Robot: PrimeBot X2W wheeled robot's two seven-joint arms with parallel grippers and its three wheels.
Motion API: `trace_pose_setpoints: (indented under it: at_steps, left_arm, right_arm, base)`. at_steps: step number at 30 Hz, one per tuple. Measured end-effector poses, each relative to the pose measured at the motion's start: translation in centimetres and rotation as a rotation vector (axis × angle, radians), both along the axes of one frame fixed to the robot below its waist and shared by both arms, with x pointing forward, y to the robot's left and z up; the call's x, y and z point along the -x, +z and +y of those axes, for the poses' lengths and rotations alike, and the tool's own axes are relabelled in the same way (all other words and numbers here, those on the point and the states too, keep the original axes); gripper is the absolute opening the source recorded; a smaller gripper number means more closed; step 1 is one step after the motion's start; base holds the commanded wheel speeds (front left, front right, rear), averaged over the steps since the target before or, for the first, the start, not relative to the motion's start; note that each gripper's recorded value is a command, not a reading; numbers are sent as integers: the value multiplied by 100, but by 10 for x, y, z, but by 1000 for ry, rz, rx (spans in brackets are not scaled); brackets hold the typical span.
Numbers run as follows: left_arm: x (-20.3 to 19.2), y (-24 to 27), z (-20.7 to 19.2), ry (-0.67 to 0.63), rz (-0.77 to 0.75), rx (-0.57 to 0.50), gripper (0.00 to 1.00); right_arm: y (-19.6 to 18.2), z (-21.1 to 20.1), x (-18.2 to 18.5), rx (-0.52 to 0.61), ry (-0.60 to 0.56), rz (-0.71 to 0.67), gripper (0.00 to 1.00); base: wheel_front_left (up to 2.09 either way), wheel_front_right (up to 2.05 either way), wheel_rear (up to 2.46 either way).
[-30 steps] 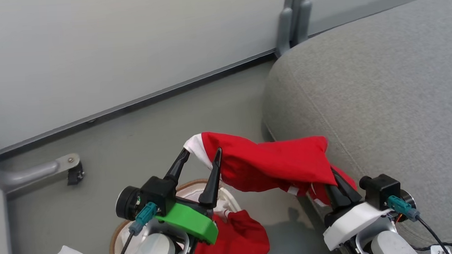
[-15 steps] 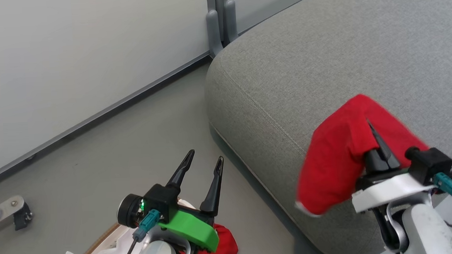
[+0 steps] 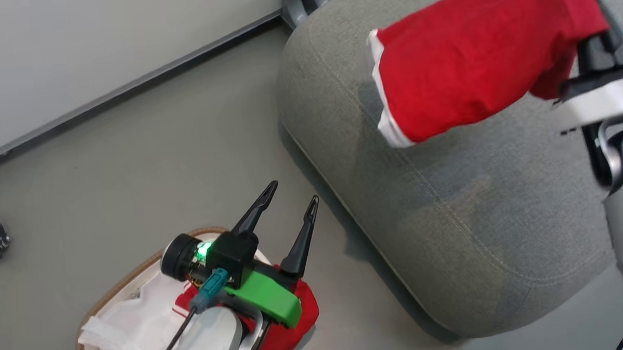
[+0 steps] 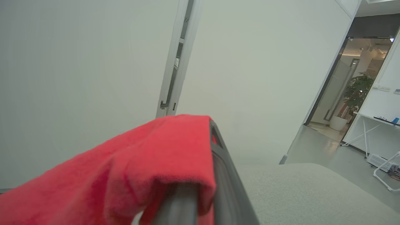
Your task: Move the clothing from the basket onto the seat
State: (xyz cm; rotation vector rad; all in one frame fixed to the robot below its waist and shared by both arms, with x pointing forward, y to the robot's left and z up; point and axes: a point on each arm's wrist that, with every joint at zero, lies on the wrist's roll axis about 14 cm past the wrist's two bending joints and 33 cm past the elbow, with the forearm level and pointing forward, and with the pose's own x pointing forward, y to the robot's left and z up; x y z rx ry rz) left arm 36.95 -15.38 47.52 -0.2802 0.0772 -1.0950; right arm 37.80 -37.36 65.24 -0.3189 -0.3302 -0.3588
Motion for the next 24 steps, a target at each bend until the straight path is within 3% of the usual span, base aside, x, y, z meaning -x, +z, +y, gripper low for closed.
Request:
trace_pose_setpoints:
  at_steps: [5, 11, 18, 24]
  left_arm:
    - [-22, -8, 11, 25, -5, 3, 100]
    - [-44, -21, 25, 56, 4, 10, 100]
    - [-65, -47, 45, 102, 39, -3, 100]
    - [-76, -82, 64, 143, 100, -41, 100]
  right_arm:
    - [14, -30, -43, 79, -55, 38, 0]
    - [6, -61, -85, 97, -130, 93, 0]
    - [-47, -98, -115, 50, -238, 216, 0]
    - [-124, -83, -145, -24, -224, 339, 0]
  base:
    - [0, 0, 0]
    - [0, 0, 0]
    - [0, 0, 0]
    - [0, 0, 0]
